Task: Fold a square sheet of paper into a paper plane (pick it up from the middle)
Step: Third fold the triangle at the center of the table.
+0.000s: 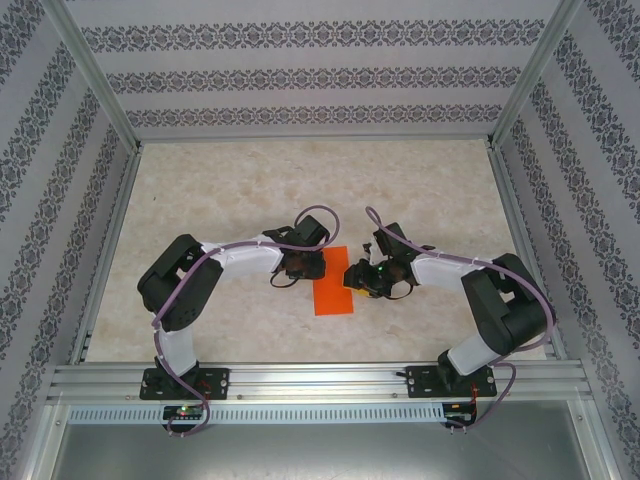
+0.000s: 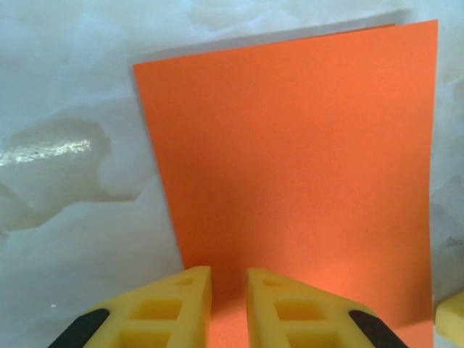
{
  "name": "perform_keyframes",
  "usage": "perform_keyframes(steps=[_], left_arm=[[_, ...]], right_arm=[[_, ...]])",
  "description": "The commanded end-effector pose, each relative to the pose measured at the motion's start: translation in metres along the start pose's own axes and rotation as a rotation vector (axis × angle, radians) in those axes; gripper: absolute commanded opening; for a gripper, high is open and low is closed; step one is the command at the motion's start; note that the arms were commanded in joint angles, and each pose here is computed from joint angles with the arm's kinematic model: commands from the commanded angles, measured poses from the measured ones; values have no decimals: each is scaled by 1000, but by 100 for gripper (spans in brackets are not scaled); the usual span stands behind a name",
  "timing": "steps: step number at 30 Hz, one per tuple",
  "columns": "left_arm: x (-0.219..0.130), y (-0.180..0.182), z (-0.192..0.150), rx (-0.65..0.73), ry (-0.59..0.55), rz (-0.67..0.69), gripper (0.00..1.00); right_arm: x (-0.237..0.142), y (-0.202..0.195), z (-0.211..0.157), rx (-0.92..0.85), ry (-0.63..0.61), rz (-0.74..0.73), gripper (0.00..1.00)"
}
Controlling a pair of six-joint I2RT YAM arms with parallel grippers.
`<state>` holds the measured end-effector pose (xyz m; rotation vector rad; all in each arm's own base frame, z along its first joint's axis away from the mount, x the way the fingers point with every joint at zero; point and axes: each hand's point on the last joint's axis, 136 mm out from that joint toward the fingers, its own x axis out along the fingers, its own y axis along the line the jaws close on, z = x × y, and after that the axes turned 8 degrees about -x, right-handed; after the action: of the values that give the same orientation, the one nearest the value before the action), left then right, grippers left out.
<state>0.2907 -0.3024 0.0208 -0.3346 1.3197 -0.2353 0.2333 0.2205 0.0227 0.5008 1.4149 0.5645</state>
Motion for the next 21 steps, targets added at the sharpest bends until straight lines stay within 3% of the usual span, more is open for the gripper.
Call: perform_keyframes(steps=[1, 15, 21], left_arm=[[6, 5, -7, 36, 19, 44, 21], [4, 4, -8, 45, 19, 44, 21], [-6, -12, -8, 87, 1, -23, 24]], right_arm=[[4, 10, 2, -38, 2, 39, 40], [2, 23, 6, -30, -25, 105, 36], [4, 8, 15, 6, -35, 63, 33]])
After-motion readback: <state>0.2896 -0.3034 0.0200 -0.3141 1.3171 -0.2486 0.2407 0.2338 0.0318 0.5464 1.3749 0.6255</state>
